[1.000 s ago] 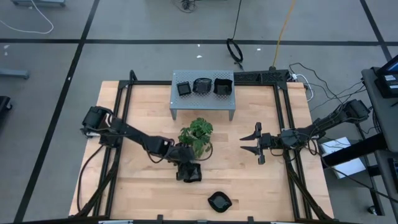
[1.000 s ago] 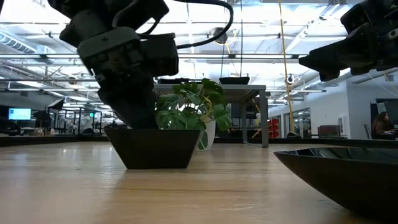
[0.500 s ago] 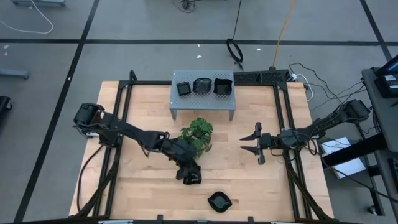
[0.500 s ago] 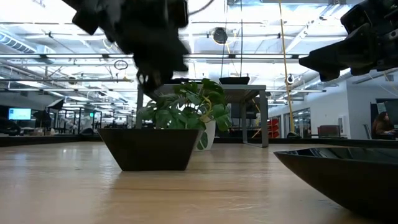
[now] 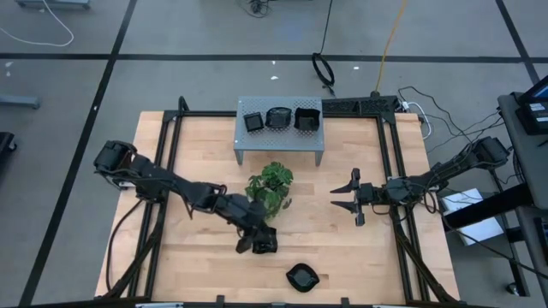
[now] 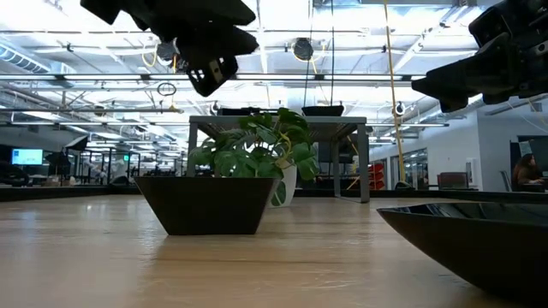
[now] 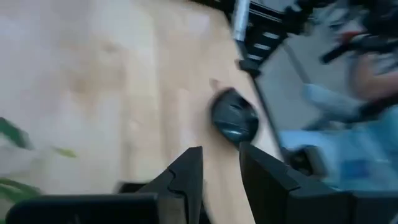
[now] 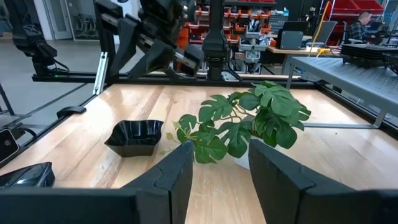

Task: Pick & Place Mini shaped plates
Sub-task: Stack the black distorted square plate on top of the other black distorted square plate on the shelf

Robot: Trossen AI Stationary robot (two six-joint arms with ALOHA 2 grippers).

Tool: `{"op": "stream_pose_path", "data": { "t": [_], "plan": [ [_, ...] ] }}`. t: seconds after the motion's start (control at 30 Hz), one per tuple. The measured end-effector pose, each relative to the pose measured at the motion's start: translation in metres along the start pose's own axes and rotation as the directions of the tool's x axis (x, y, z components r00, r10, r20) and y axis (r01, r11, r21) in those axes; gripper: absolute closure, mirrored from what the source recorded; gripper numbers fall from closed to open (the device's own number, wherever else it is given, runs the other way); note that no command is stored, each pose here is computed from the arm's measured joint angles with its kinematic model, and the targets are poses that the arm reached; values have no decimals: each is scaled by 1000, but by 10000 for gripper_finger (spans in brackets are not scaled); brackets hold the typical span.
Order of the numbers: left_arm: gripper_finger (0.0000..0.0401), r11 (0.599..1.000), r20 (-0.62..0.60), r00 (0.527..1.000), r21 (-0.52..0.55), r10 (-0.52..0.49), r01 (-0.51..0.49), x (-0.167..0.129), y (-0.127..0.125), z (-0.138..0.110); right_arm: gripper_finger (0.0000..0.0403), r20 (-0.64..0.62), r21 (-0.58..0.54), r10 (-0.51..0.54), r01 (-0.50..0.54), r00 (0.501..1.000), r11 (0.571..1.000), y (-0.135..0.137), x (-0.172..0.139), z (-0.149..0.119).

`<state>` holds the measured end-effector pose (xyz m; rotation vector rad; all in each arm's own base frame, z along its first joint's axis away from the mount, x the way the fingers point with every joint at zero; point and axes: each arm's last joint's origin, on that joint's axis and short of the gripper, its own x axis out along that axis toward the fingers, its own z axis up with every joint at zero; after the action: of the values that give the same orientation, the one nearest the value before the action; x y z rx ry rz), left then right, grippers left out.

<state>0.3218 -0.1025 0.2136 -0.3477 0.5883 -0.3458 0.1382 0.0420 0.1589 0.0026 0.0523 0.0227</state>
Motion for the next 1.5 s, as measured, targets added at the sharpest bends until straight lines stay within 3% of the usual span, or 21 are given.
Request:
{"op": "stream_pose_path", "data": {
  "t": [0.2, 0.43, 1.03, 1.13, 1.4, 1.5],
  "plan": [
    [293, 960, 143, 959, 107, 244, -260, -1, 3, 5, 258, 14, 5, -2, 2, 1000, 1000, 0, 0, 1],
    [293, 885, 291, 859, 75, 422, -460, -4, 7, 14, 257, 121, 42, 1, -6, 993, 999, 0, -1, 12],
    [293, 884, 306, 848, 40, 433, -466, -4, 6, 15, 257, 329, 180, -13, -49, 944, 982, -1, -5, 34],
    [293, 886, 312, 847, 34, 430, -463, -5, 6, 16, 257, 252, 151, 12, -52, 968, 987, 0, -2, 28],
    [293, 896, 369, 838, 30, 403, -444, -6, 3, 22, 257, 57, 89, 25, -30, 998, 996, 10, 25, 54],
    [293, 896, 380, 836, 41, 396, -442, -9, 2, 25, 257, 41, 85, 25, -28, 999, 996, 15, 37, 64]
  ]
}}
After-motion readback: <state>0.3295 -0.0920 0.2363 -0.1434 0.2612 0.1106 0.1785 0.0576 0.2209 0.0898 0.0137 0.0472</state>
